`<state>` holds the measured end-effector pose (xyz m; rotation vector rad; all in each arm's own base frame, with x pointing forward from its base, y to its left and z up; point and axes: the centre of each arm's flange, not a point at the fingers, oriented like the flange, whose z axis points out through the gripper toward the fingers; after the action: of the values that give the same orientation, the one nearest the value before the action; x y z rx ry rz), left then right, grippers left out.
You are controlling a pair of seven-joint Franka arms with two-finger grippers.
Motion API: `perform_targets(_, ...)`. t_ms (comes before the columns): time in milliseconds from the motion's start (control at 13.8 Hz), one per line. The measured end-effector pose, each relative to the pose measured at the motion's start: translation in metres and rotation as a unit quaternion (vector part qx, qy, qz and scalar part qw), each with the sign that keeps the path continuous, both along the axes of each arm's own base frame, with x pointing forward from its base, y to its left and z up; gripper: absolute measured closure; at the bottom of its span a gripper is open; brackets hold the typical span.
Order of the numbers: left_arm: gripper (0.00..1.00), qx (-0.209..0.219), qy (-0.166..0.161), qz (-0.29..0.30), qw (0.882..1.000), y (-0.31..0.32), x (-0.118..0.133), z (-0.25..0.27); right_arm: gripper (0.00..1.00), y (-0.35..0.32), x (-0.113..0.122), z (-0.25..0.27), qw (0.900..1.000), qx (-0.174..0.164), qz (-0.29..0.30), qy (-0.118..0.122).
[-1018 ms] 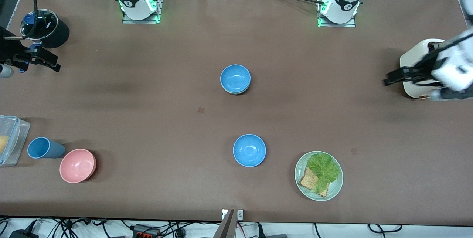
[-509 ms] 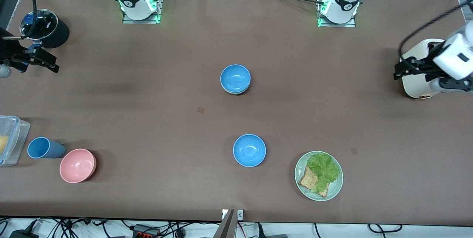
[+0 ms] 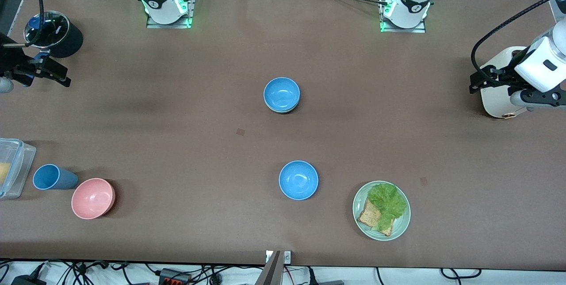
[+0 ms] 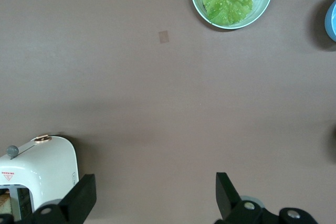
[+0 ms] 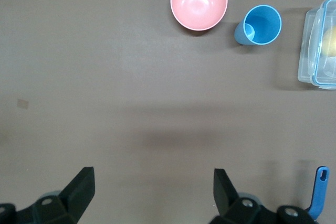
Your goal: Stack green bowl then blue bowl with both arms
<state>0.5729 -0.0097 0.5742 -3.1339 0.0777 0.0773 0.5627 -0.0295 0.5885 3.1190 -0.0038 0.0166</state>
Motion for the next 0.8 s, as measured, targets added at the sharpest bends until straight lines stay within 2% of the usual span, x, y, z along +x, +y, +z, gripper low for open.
perform_targets(800,0.0,0.0,0.001,0.004,1.0,0.0027,0.0,-0.0006,0.0,0.0007,0.0,0.0,1.0,0.0,0.001,0.0)
